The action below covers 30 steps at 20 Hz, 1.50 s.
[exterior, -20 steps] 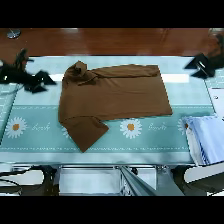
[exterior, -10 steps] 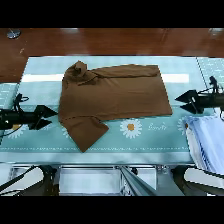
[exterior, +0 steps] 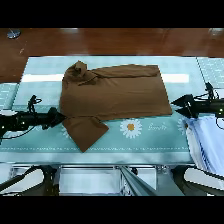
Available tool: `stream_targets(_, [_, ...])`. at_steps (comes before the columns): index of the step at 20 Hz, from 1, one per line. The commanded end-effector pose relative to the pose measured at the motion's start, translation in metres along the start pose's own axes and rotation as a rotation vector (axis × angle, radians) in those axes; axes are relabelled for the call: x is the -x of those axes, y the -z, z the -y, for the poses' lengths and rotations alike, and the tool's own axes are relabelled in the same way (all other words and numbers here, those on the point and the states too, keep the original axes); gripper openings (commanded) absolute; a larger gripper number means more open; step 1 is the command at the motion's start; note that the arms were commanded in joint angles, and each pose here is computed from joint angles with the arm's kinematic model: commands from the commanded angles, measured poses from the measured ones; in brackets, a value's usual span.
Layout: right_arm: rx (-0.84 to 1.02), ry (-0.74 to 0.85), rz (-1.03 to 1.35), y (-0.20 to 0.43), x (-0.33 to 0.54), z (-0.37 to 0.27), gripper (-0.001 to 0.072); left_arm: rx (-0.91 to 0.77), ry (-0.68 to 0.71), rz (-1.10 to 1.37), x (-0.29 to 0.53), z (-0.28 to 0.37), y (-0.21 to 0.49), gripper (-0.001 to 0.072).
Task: Fold the shirts.
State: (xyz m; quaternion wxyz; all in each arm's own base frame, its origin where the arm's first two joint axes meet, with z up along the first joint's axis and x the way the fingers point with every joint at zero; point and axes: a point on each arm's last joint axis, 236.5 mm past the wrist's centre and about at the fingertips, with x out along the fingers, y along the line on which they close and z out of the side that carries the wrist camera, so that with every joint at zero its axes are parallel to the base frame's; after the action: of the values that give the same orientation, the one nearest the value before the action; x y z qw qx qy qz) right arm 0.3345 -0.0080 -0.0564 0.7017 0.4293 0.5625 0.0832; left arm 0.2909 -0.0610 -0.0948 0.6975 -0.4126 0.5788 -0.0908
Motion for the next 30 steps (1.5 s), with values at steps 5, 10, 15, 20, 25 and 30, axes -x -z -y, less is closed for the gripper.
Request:
stream_targets(5, [-0.064, 0.175, -0.069, 0.018, 0.003, 0.042, 0.0619, -0.055, 0.030, 0.030, 0.007, 0.022, -0.020, 0.0025])
stream_targets(10, [-0.030, 0.177, -0.112, 0.011, -0.034, 0.028, 0.0619, -0.049, 0.041, 0.035, 0.007, 0.025, -0.021, 0.0025])
stream_targets(15, [0.006, 0.161, -0.155, -0.012, -0.073, -0.009, 0.0488, -0.046, 0.049, 0.033, 0.007, 0.027, -0.021, 0.0025])
stream_targets(20, [0.213, 0.105, -0.141, -0.045, -0.053, -0.086, 0.0029, -0.119, 0.191, 0.149, 0.041, 0.090, -0.058, 0.0025])
stream_targets(25, [0.633, -0.028, 0.330, -0.116, 0.120, -0.290, 0.0029, -0.533, 0.381, 0.593, 0.222, 0.278, -0.117, 0.0024])
stream_targets(30, [0.858, 0.014, 0.739, -0.036, 0.287, -0.374, 0.0029, -0.789, 0.186, 0.971, 0.381, 0.362, -0.074, 0.0024])
